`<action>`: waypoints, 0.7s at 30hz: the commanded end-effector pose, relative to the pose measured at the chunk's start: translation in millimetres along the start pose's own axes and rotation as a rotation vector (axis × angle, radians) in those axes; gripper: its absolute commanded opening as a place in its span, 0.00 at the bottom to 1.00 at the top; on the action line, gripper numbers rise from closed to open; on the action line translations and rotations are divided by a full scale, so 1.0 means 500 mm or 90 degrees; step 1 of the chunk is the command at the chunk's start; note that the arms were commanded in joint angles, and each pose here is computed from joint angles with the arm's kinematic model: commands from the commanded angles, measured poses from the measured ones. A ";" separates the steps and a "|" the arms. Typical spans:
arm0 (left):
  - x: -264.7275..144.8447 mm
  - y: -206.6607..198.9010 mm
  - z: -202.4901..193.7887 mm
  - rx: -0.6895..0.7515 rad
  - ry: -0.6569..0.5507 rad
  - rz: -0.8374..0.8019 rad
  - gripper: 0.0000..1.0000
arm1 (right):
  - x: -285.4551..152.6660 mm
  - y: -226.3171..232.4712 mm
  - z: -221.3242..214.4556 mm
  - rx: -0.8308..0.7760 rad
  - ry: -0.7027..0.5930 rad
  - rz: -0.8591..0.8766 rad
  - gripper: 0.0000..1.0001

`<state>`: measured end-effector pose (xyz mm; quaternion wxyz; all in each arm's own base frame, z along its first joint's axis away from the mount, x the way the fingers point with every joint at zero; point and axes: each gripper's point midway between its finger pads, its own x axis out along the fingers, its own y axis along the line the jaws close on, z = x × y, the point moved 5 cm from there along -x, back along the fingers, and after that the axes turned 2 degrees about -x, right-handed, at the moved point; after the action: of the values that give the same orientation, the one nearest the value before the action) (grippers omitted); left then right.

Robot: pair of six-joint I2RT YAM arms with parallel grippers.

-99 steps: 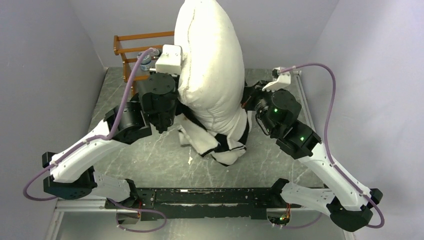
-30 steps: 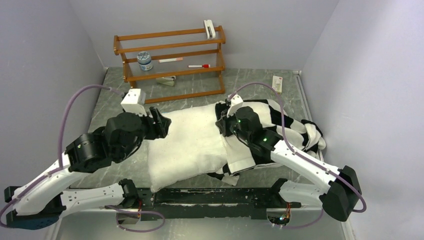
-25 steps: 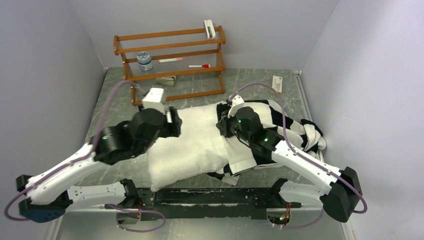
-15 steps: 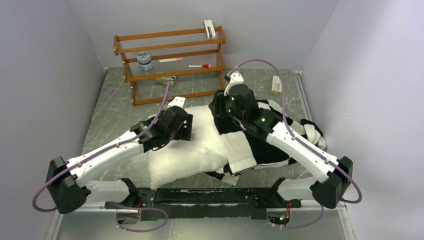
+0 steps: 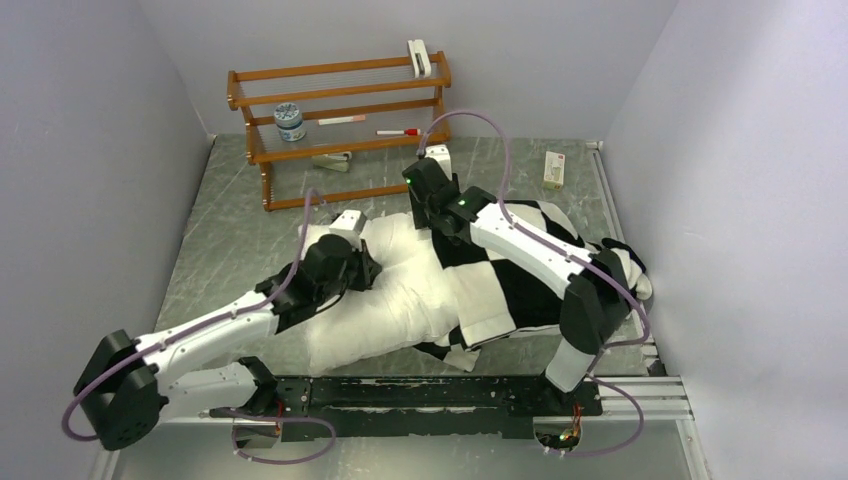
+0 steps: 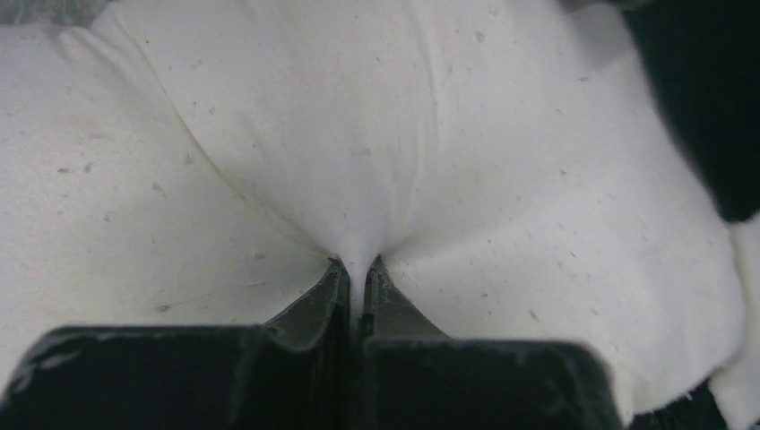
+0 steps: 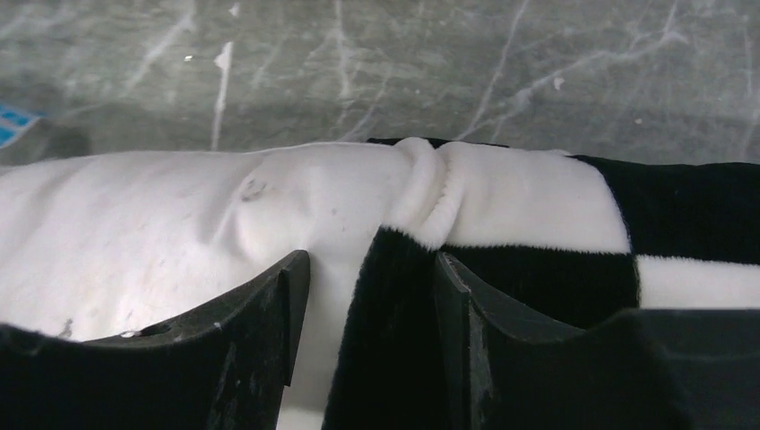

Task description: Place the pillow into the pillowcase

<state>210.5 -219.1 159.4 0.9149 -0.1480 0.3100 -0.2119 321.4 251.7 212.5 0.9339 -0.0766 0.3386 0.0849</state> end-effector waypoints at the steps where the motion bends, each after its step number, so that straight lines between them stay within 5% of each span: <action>1: -0.027 -0.034 -0.016 -0.026 -0.011 -0.111 0.05 | 0.023 -0.031 0.014 -0.020 0.005 -0.077 0.57; 12: -0.017 -0.028 -0.046 -0.029 0.015 -0.114 0.05 | 0.088 -0.051 0.018 -0.066 0.038 -0.127 0.53; 15: -0.014 -0.034 -0.038 -0.028 0.006 -0.115 0.05 | 0.102 -0.033 0.030 -0.079 0.032 -0.099 0.39; 18: -0.008 -0.046 -0.019 -0.030 -0.016 -0.123 0.05 | 0.095 0.012 0.082 -0.098 -0.003 -0.023 0.05; 21: 0.004 -0.067 0.018 -0.037 -0.045 -0.123 0.05 | 0.024 0.109 0.162 -0.075 -0.069 0.138 0.00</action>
<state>207.0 -222.4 164.0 0.9129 -0.1895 0.2687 -0.2418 377.0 259.1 196.8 0.9177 -0.1660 0.3553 0.0630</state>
